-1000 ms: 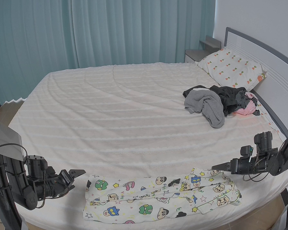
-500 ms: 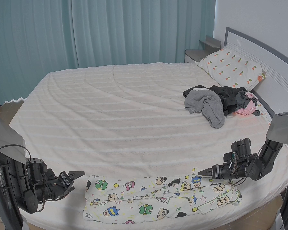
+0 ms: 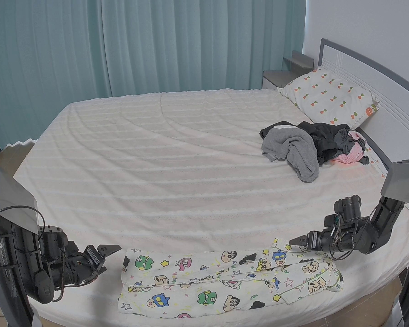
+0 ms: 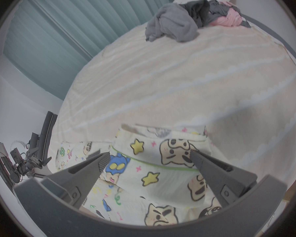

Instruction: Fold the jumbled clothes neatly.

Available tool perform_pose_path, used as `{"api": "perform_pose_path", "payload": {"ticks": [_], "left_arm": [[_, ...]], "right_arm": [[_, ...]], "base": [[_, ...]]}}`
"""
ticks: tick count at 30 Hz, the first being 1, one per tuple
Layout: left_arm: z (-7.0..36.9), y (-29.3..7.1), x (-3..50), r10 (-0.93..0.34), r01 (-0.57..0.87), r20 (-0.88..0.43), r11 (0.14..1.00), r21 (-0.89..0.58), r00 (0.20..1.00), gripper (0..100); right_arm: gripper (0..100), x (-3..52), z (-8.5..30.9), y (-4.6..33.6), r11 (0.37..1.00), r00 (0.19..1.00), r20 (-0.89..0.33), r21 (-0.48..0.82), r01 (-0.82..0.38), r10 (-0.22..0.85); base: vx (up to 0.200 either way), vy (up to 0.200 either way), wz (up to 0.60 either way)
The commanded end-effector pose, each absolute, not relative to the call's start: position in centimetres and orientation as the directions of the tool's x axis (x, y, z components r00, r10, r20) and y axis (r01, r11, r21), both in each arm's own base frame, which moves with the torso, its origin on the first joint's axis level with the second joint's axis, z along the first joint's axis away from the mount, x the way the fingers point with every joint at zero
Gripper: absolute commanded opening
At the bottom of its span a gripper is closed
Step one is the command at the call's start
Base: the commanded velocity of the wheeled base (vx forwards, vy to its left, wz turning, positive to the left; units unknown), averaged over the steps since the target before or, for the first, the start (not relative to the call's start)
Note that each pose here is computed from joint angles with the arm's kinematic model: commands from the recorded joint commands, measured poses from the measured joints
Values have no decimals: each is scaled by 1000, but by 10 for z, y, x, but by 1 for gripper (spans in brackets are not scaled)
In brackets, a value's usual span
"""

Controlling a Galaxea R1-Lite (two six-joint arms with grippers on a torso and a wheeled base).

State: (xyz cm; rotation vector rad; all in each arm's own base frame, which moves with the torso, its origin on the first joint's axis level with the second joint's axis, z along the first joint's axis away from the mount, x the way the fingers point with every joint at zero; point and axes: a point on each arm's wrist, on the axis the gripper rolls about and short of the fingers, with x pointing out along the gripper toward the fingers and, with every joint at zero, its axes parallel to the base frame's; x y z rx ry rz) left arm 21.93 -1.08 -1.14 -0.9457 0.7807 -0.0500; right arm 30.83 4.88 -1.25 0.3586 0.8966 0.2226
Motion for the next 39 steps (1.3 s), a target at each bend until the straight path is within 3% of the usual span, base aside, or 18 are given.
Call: {"api": "perform_pose_path", "payload": {"ticks": [1,11,24,25,39], "left_arm": [[-11,-12,216,-366,-285,-580,608,-741,728,100],[-15,-13,216,-360,-276,-596,639,-718,717,100],[-16,-14,216,-360,-275,-598,642,-716,716,100],[-16,-14,216,-360,-275,-598,642,-716,716,100],[-16,-14,216,-352,-280,-601,644,-712,718,100]], "right_arm": [[100,329,22,61,912,699,-614,383,-144,368],[100,358,-34,82,916,581,-716,223,-335,387],[100,364,-39,99,877,484,-753,257,-406,445],[0,363,-38,100,875,482,-752,260,-408,449],[0,353,-18,111,856,485,-732,264,-446,478]], "base": [[0,0,0],[0,0,0],[0,0,0],[0,0,0],[0,0,0]]}}
